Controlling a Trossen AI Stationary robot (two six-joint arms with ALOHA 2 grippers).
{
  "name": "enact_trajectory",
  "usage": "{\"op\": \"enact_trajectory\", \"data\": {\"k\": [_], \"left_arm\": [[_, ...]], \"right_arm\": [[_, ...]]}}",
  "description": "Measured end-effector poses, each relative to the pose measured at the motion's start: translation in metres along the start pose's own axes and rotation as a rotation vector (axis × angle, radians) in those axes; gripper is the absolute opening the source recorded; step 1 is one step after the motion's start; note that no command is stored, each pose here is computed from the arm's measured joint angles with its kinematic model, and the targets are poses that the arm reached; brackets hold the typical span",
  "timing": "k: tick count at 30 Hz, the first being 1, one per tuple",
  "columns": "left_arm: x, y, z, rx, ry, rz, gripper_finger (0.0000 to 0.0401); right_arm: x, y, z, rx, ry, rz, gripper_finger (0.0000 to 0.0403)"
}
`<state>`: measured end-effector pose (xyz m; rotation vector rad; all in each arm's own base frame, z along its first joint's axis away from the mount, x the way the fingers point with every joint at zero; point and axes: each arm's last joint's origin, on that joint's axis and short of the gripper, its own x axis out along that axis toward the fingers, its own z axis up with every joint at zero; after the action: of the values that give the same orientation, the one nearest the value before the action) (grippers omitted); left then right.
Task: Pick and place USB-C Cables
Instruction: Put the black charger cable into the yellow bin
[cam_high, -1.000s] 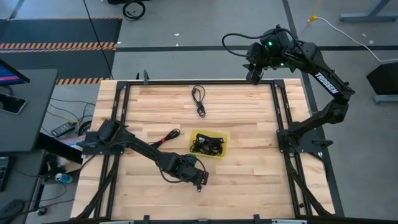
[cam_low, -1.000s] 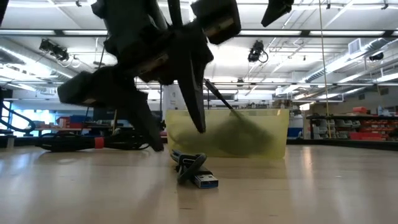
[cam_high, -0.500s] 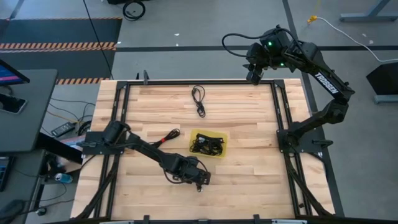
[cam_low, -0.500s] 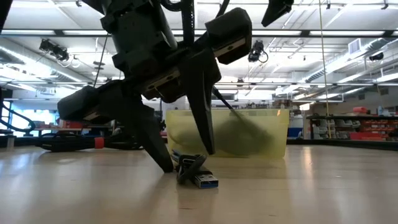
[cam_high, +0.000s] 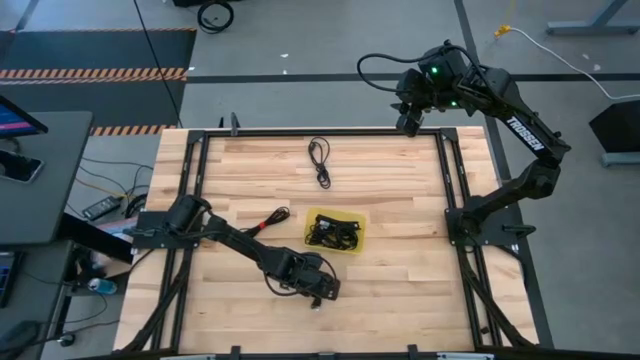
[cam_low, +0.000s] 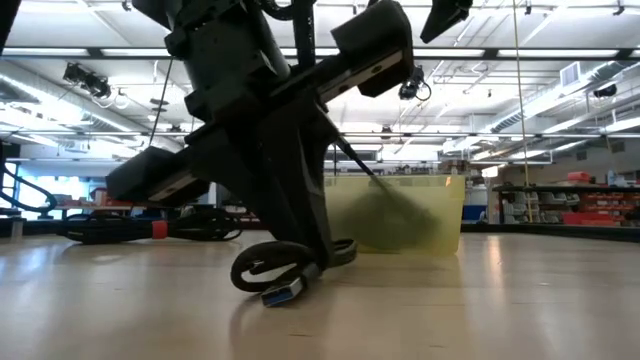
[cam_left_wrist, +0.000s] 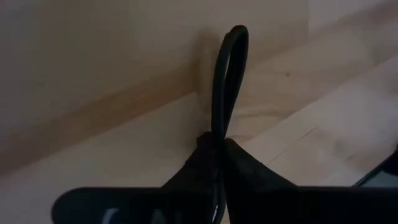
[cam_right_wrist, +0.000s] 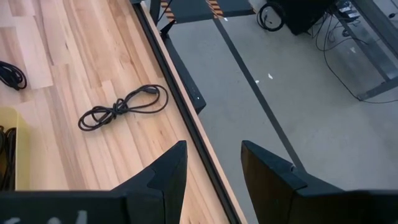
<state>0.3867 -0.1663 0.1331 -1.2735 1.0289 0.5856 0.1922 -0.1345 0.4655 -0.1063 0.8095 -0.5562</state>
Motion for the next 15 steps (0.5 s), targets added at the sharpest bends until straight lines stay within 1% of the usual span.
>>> {"op": "enact_trajectory", "data": {"k": [3,4,6,9,10,13,15], "left_arm": [[-0.008,-0.011,-0.002,0.052,-0.016,-0.014,0.0014],[-0.014,-0.019,-0.004,0.081,-0.031,-0.022,0.0013],[-0.035,-0.045,-0.006,0.148,-0.059,-0.078,0.0012],[-0.080,-0.081,-0.014,0.286,-0.095,-0.102,0.0012],[-0.097,-0.092,-0.014,0.325,-0.130,-0.108,0.0012],[-0.150,-0.113,-0.016,0.438,-0.315,-0.093,0.0012],[-0.190,-0.118,-0.013,0.517,-0.426,-0.037,0.0012]], "right_arm": [[0.000,0.000,-0.001,-0.001,0.005,0.002,0.0158],[0.000,0.000,-0.001,-0.001,0.005,0.002,0.0158],[0.000,0.000,0.000,-0.001,0.005,0.002,0.0158],[0.000,0.000,-0.001,-0.001,0.006,0.001,0.0158],[0.000,0.000,-0.001,-0.001,0.006,0.002,0.0158],[0.000,0.000,-0.001,0.000,0.006,0.001,0.0158],[0.000,0.000,-0.001,0.002,0.006,0.001,0.0158]]}}
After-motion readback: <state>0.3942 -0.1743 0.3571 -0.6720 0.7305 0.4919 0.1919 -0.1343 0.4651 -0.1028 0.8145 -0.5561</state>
